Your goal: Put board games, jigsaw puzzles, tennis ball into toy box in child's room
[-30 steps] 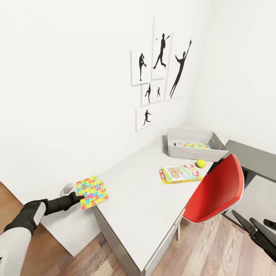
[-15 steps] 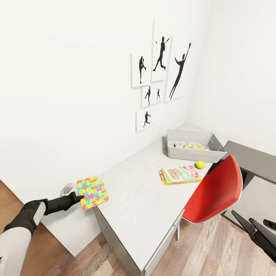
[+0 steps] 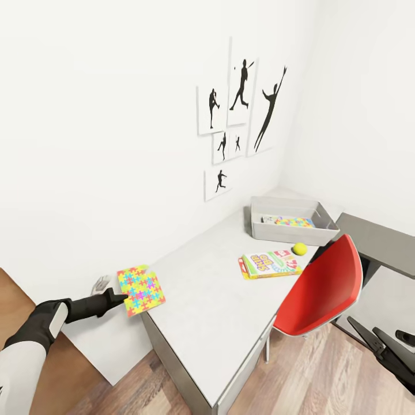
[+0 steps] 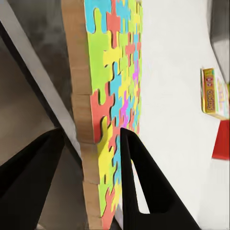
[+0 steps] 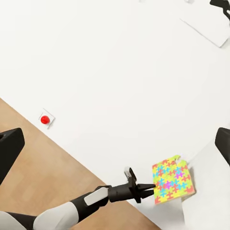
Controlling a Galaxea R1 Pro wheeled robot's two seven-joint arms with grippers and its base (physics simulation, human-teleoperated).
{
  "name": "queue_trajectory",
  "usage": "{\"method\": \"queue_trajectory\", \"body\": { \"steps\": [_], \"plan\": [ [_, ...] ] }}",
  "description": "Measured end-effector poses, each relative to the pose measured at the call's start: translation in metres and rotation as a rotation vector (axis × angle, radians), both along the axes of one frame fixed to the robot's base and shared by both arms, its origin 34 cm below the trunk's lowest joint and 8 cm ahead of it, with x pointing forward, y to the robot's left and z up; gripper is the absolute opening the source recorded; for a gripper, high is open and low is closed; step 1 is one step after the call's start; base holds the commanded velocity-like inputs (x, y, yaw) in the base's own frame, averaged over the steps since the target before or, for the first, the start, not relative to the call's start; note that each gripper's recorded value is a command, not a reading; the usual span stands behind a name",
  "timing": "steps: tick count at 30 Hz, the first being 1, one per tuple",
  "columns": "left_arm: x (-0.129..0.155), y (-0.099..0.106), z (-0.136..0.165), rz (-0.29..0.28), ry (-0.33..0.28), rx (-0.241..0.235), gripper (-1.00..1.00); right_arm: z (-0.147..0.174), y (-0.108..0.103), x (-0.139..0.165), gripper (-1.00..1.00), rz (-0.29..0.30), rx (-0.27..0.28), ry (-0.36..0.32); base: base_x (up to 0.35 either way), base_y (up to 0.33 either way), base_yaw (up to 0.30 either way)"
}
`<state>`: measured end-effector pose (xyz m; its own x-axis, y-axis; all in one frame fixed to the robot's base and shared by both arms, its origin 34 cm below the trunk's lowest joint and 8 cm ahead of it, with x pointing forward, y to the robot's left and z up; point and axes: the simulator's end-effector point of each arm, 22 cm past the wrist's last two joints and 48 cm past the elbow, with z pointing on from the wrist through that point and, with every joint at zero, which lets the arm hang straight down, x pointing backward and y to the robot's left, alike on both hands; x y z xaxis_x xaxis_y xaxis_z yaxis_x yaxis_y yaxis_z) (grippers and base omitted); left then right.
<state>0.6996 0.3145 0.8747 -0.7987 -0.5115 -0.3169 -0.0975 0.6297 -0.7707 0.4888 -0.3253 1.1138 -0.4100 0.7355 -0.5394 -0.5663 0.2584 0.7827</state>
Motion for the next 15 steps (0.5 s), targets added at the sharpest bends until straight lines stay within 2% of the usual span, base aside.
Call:
{"method": "queue_trajectory", "body": {
  "steps": [5,12,15],
  "plan": [
    [-0.002,-0.017,0.027,-0.043,-0.052,-0.106,-1.0,-0.002,0.002,0.0,1.0,0.0,-0.022,0.02,0.0,0.0,0.0],
    [-0.007,-0.02,0.047,-0.064,-0.066,-0.171,-1.0,-0.001,0.002,-0.001,1.0,-0.005,-0.035,0.035,0.0,0.0,0.0],
    [-0.009,-0.022,0.06,-0.078,-0.088,-0.214,-1.0,0.001,0.002,-0.002,1.0,-0.006,-0.036,0.036,0.0,0.0,0.0]
  ]
}}
